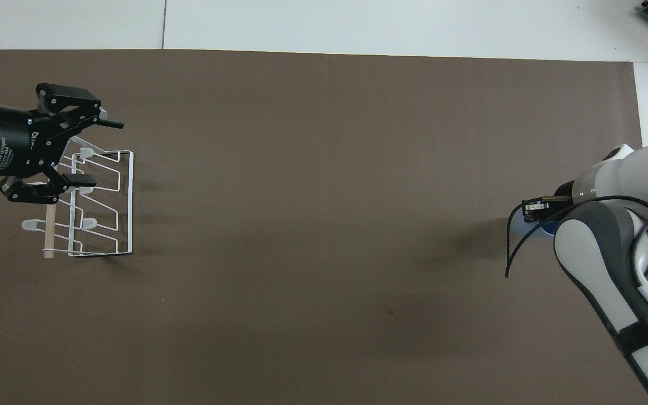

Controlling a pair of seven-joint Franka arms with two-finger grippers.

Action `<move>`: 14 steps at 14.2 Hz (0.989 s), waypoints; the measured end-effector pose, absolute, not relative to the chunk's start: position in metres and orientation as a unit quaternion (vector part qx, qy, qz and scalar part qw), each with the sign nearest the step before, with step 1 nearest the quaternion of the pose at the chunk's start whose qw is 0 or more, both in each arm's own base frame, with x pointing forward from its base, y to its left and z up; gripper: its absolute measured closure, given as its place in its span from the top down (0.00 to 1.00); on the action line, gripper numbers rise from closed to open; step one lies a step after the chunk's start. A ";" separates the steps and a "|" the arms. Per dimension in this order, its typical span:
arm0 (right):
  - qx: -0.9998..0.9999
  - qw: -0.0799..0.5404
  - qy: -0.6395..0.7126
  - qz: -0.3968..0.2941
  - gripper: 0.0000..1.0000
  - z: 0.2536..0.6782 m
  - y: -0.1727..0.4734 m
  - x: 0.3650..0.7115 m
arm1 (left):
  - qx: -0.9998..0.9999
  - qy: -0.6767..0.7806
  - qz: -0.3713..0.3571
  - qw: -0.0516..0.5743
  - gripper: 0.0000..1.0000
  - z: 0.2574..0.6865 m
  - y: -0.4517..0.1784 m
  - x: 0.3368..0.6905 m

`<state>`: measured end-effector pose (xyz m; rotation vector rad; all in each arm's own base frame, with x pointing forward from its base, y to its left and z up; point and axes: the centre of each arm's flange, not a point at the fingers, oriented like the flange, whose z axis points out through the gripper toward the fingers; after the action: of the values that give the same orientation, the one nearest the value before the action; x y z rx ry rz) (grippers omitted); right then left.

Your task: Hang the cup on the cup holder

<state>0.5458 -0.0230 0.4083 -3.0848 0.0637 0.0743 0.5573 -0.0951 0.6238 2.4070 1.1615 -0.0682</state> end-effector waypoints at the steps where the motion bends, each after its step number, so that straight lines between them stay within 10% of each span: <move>1: -0.999 0.027 0.020 0.020 0.05 0.414 -0.023 0.547 | 0.864 0.442 -0.028 0.240 1.00 0.625 -0.096 0.558; 7: -1.000 0.024 0.011 0.006 0.05 0.441 -0.013 0.550 | 0.804 0.527 -0.050 0.273 1.00 0.630 -0.097 0.563; 10: -0.999 0.031 0.006 0.007 0.05 0.522 -0.006 0.552 | 0.780 0.556 -0.065 0.278 1.00 0.629 -0.099 0.564; 14: -0.977 0.210 -0.015 -0.042 0.05 0.625 0.025 0.547 | 0.754 0.586 -0.093 0.283 1.00 0.627 -0.104 0.562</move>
<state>0.5468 0.0246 0.6248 -2.7154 -0.0427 -0.1158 0.5623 -0.1040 0.6267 2.0187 1.5682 -0.2486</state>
